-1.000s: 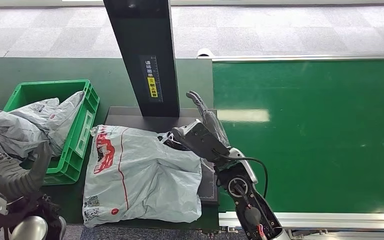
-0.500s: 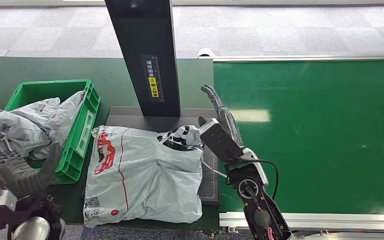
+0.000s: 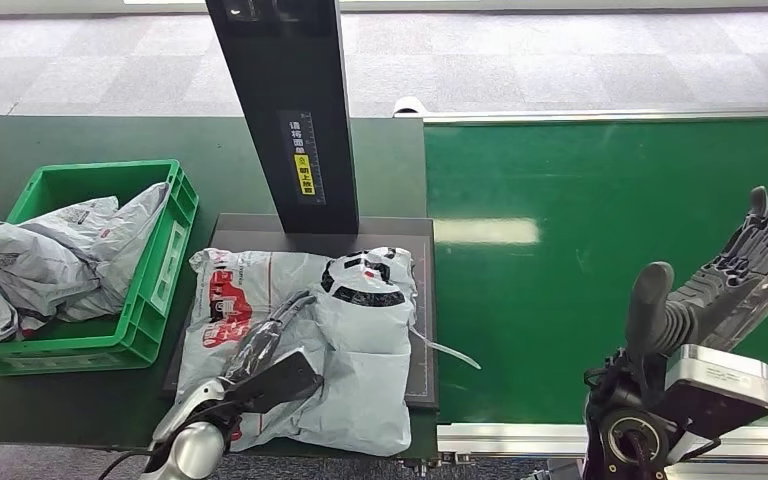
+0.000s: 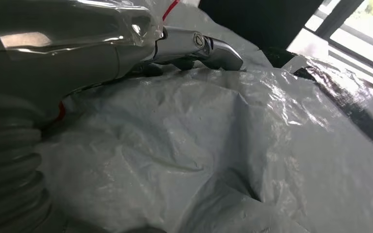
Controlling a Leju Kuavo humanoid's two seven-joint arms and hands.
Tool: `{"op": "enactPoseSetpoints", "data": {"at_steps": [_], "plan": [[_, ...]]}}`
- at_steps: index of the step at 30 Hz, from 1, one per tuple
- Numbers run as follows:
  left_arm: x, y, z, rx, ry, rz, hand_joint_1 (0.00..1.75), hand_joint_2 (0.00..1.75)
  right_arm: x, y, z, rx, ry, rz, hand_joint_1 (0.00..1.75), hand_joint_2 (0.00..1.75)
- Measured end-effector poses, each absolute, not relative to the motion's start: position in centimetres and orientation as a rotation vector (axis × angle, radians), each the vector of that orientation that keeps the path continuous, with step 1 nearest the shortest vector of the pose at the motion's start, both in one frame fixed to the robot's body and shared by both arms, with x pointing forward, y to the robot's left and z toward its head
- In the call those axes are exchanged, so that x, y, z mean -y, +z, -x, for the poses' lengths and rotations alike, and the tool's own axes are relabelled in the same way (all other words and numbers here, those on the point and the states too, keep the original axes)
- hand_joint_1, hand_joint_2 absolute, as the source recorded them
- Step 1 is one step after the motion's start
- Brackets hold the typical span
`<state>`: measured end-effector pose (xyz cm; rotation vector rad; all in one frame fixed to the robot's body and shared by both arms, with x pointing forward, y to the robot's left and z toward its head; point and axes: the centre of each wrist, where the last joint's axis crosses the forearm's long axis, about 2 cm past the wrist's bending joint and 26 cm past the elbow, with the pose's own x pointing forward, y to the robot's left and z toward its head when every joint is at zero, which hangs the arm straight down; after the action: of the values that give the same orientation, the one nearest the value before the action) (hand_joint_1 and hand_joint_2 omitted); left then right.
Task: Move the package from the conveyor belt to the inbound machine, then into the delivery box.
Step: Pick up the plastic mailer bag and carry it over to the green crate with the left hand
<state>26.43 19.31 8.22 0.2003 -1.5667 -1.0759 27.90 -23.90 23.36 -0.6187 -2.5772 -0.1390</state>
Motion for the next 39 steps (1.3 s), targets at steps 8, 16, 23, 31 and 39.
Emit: {"op": "enactPoseSetpoints", "data": {"at_steps": [8, 16, 23, 31, 39], "plan": [[-17.4, 7.2, -26.7, 1.468, -1.156, -0.19, 0.25, 1.75, 23.8, 23.8, -27.5, 2.583, -0.184, 0.608, 0.0, 1.75], [-16.9, 6.9, -27.3, 1.493, -1.165, -0.177, 1.75, 1.75, 23.8, 23.4, -27.1, 2.567, -0.204, 0.612, 0.0, 1.75], [-17.0, 7.8, -27.3, 1.644, -1.079, -0.179, 1.75, 1.75, 24.0, 23.0, -26.4, 2.564, -0.216, 0.599, 0.0, 1.75], [-17.7, 9.7, -27.3, 1.864, -0.95, -0.217, 1.75, 1.75, 24.1, 22.8, -26.1, 2.567, -0.219, 0.593, 0.0, 1.75], [-20.6, 13.8, -26.8, 2.376, -0.194, -0.677, 1.75, 1.75, 24.2, 22.8, -26.2, 2.566, -0.241, 0.567, 0.0, 1.75]]}}
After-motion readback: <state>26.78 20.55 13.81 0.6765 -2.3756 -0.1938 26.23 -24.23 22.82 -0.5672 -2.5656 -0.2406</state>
